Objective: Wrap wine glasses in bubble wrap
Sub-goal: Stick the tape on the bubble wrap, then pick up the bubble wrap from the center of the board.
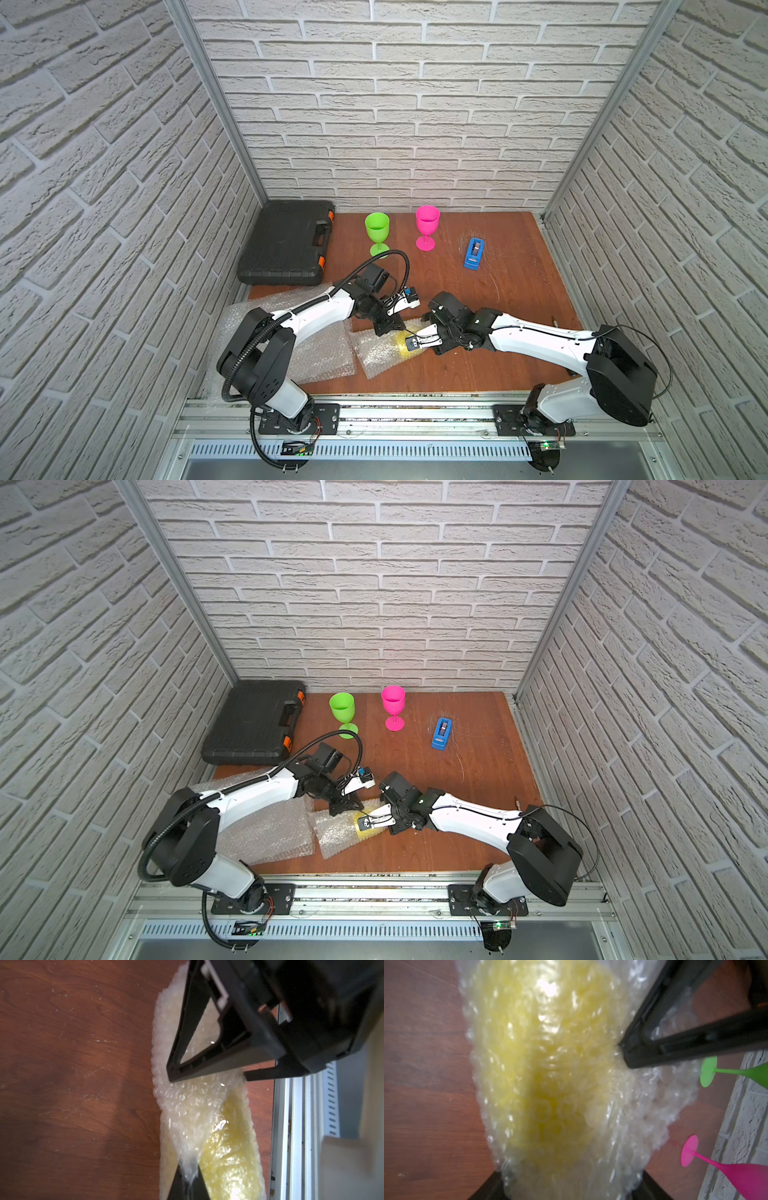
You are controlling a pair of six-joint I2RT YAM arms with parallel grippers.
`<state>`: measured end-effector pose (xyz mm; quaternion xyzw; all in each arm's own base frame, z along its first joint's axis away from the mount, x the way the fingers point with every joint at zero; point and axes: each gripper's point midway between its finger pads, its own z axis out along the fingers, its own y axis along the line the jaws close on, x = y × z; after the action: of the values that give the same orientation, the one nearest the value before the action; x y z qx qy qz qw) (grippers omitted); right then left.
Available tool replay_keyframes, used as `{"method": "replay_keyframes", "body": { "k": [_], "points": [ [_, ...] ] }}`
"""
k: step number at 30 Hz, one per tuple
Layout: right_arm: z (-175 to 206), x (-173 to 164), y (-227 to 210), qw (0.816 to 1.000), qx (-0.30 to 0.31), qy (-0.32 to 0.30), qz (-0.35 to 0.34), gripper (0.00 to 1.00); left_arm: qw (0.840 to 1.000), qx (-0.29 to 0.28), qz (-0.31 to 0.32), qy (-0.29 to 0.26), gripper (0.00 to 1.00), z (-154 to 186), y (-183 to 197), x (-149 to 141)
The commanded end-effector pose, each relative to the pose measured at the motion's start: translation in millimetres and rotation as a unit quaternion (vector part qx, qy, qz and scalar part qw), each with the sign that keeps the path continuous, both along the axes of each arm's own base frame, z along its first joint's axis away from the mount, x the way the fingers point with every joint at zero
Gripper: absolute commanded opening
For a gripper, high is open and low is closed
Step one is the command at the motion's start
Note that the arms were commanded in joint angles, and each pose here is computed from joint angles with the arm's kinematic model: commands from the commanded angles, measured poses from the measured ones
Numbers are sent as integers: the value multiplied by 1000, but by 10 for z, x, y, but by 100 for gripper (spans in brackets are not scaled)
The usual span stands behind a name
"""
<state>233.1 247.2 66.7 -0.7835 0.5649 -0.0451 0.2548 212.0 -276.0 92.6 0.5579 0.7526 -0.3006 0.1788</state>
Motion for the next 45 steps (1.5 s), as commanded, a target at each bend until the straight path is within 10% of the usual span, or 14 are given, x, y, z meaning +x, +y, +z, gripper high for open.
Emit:
{"method": "replay_keyframes", "body": {
  "k": [1, 8, 16, 25, 33, 45],
  "points": [
    [136, 34, 70, 1000, 14, -11, 1, 47, 1000, -3, 6, -6, 6, 50, 11, 46],
    [176, -2, 27, 1000, 18, 6, -23, 4, 997, -8, 47, -68, 22, 332, 88, 215],
    [439, 153, 79, 986, 129, 14, -106, 3, 973, -55, 151, -168, 51, 1149, 404, 438],
    [951, 513, -74, 925, 315, 17, -212, 3, 923, -107, 285, -236, 88, 1987, 994, 303],
    [1101, 400, -16, 918, 356, 19, -172, 3, 908, -145, 383, -91, 98, 1960, 1188, 301],
    [1147, 310, 42, 921, 353, 53, -154, 3, 923, -252, 286, 49, 98, 1900, 882, 321]
  ]
}}
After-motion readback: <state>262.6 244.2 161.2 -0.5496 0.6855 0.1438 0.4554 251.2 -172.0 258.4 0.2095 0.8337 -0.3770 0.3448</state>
